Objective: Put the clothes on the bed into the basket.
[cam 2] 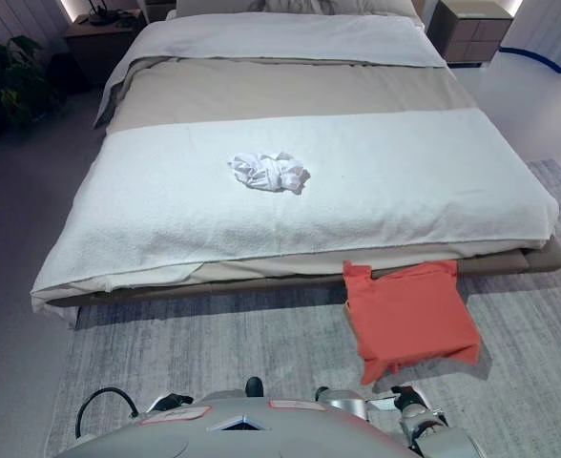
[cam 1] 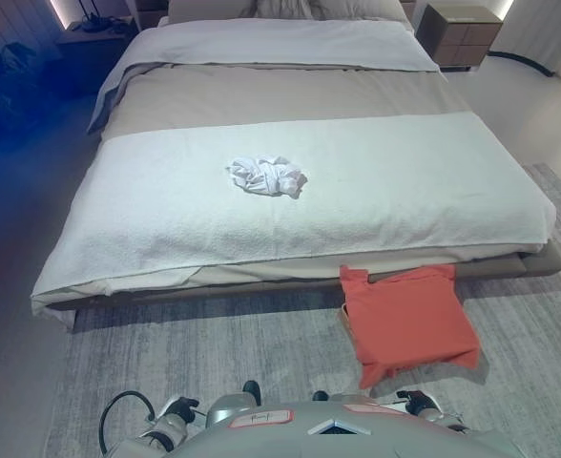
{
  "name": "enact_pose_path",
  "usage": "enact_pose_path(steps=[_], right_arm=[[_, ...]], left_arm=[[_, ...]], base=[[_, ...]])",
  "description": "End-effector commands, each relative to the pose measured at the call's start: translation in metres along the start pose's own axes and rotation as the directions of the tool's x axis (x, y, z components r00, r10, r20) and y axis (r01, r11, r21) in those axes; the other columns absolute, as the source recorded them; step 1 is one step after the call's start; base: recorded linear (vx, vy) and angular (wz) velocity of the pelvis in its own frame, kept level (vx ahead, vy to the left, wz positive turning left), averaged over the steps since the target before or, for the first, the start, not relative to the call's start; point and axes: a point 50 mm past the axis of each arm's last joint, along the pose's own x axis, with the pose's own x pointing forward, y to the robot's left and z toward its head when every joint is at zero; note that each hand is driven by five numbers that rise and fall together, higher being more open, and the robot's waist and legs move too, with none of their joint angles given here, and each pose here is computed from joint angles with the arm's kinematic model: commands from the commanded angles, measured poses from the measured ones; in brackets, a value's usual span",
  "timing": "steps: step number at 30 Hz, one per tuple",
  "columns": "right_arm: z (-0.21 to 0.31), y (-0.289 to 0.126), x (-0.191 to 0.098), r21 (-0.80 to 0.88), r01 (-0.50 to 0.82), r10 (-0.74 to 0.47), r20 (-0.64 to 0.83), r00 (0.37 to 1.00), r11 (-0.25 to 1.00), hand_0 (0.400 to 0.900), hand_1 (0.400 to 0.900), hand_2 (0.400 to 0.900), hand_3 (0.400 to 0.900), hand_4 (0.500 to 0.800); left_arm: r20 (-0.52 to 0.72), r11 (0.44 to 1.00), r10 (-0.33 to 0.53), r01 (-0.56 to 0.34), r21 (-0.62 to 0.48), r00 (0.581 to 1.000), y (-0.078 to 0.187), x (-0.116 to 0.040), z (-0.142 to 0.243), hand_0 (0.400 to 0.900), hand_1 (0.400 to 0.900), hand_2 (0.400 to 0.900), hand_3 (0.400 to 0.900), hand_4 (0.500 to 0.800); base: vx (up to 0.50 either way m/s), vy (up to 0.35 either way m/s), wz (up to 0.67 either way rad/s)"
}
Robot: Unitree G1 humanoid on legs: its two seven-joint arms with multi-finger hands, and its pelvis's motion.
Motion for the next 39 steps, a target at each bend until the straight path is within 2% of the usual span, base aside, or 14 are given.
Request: enact_pose_path(steps=[1,20,32,37,39], right_arm=[[0.008,-0.024,0.002,-0.019,0.077,-0.077,-0.004,0.997,0.997,0.9,0.9,0.9,0.9,0.8],[0.008,-0.021,0.001,-0.041,0.069,-0.069,0.002,0.998,0.997,0.9,0.9,0.9,0.9,0.8],[0.022,-0.03,0.002,-0.042,0.097,-0.095,0.04,0.995,0.994,0.9,0.9,0.9,0.9,0.8],[0.024,-0.041,0.002,-0.04,0.129,-0.127,0.049,0.991,0.991,0.9,0.9,0.9,0.9,0.8],[0.026,-0.05,0.001,-0.035,0.156,-0.154,0.047,0.987,0.987,0.9,0.9,0.9,0.9,0.8]], left_arm=[[-0.011,0.999,0.046,-0.046,0.009,0.999,0.018,0.001,0.009,0.9,0.9,0.9,0.9,0.8],[-0.017,0.999,0.044,-0.044,0.006,0.999,0.018,0.001,0.007,0.9,0.9,0.9,0.9,0.8],[0.0,0.997,0.08,-0.08,-0.019,0.997,0.029,0.002,0.015,0.9,0.9,0.9,0.9,0.8],[0.02,0.992,0.113,-0.112,-0.062,0.993,0.038,0.001,0.026,0.9,0.9,0.9,0.9,0.8],[0.021,0.986,0.122,-0.119,-0.115,0.992,0.039,0.001,0.03,0.9,0.9,0.9,0.9,0.8]], base=[[0.0,0.0,0.0],[0.001,-0.004,-0.01],[-0.004,-0.064,0.01],[-0.098,-0.153,0.13],[0.07,-0.061,-0.04]])
